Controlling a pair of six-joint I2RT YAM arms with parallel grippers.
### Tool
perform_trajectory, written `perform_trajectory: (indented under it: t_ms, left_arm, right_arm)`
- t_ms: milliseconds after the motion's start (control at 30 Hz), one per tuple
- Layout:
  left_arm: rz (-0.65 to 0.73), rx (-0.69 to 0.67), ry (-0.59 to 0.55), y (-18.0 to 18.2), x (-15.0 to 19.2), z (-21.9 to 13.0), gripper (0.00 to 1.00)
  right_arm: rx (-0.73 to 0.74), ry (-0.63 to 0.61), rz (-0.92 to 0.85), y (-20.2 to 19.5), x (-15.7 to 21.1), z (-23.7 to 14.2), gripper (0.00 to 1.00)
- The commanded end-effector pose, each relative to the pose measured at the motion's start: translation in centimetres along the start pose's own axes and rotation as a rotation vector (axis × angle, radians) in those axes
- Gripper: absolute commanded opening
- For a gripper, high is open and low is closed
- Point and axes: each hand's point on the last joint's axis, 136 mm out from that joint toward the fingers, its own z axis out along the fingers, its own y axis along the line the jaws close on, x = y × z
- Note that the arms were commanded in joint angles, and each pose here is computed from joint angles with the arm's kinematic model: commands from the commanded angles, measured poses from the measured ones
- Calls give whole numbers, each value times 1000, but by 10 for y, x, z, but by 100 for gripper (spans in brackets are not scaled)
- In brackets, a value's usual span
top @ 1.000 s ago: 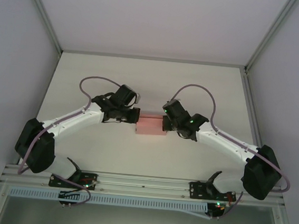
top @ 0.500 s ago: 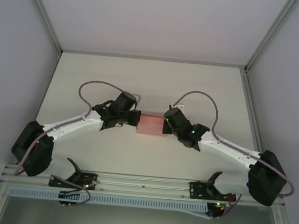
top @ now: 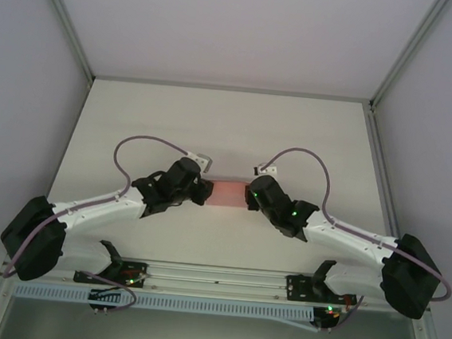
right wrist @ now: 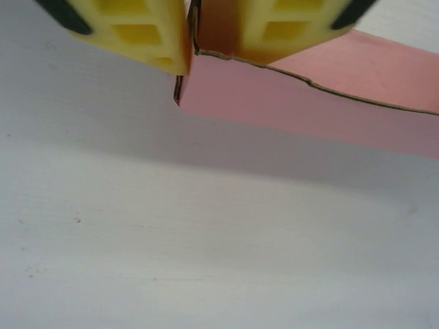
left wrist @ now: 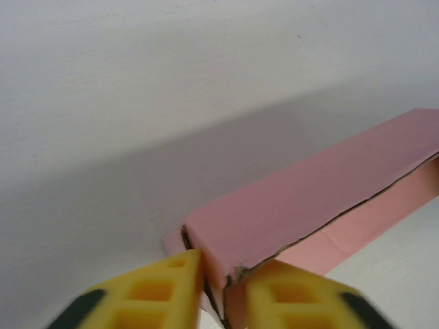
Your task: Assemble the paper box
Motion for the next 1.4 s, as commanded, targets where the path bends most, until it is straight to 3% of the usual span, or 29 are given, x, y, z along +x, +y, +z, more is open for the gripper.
perform_trajectory:
  t_ms: [0,67,133,233,267,300,333,400,567,733,1000,1367]
  left_arm:
    - [40,16,86,-9,11,-5,41]
    - [49,8,80,-12,1,-8,43]
    - [55,-5,73,-14,-10,-12,61]
    - [64,-46,84,-9,-14,-18,71]
    - [62,-70,88,-5,-15,-21,79]
    - [69,-74,93,-5,-16,-24,99]
    - [64,-78,92,-5,-19,-28,100]
    - [49,-81,63,-7,-31,-36,100]
    - [-50,-60,-12,-1,-63,-45,100]
    - [-129,1,23,11,-66,-29,100]
    - [-173,31,82,24,-39,-8,100]
    - [-208,65,168,31,-4,13,89]
  right_arm:
    - [-78,0,15,17,-4,-10,33]
    - [-77,-5,23,18,-9,-13,45]
    - [-73,-5,23,19,-13,-17,59]
    - [-59,14,22,18,-16,-23,63]
    - [-52,23,21,16,-16,-25,68]
    - [-31,16,19,12,-18,-27,74]
    - [-19,14,17,10,-20,-29,86]
    - [5,-16,16,6,-29,-34,100]
    - [26,-131,110,-3,-63,-45,100]
    - [40,-70,203,-19,-69,-31,100]
    - [122,11,222,-42,-44,-13,100]
    - [122,104,256,-54,-1,0,98]
